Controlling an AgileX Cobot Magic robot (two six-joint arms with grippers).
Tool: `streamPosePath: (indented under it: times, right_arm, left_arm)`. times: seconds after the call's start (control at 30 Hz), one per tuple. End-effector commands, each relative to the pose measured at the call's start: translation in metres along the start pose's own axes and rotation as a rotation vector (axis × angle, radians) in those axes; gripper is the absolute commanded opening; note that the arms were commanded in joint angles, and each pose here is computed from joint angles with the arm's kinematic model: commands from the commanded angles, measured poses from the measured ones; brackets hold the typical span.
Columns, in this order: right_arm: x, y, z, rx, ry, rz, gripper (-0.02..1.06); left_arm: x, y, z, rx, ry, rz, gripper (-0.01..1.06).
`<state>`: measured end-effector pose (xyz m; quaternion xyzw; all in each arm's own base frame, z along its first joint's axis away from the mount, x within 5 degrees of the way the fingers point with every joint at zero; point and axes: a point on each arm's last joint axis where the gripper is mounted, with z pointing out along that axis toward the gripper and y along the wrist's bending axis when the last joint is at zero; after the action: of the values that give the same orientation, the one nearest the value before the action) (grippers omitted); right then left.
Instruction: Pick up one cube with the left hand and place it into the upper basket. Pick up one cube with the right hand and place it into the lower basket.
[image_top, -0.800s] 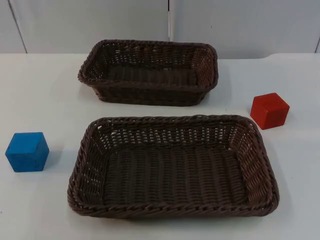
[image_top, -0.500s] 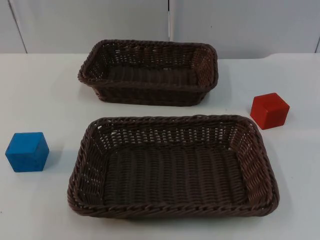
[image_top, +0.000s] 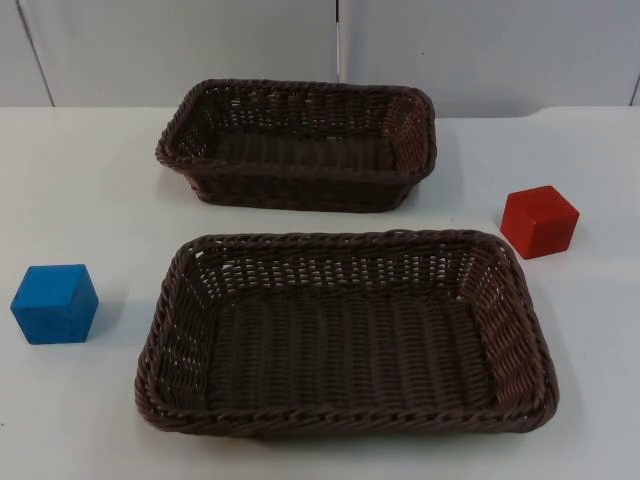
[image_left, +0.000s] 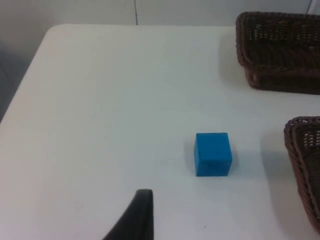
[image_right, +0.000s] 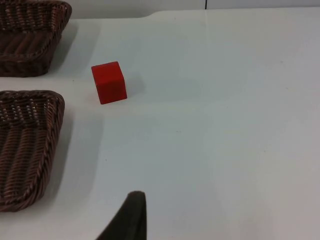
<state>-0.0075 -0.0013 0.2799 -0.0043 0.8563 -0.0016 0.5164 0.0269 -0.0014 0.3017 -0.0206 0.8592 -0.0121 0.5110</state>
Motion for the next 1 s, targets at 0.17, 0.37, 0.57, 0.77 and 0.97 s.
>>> streamPosePath:
  times: [0.17,0.37,0.57,0.77,0.97]
  right_arm:
    - [0.0,0.0,0.0,0.007,-0.009,0.001,1.05]
    - [0.0,0.0,0.0,0.007,-0.009,0.001,1.05]
    - [0.0,0.0,0.0,0.007,-0.009,0.001,1.05]
    - [0.0,0.0,0.0,0.007,-0.009,0.001,1.05]
    - [0.0,0.0,0.0,0.006,-0.009,0.002,1.05]
  left_arm:
    - [-0.016,-0.003,0.02,0.025,0.02,-0.035,1.05]
    - [-0.025,-0.002,0.041,0.02,0.068,-0.04,1.05]
    - [-0.033,-0.001,0.066,0.013,0.112,-0.045,1.05]
    - [-0.036,-0.001,0.089,0.007,0.167,-0.049,1.05]
    - [-0.039,0.0,0.11,0.002,0.195,-0.052,1.05]
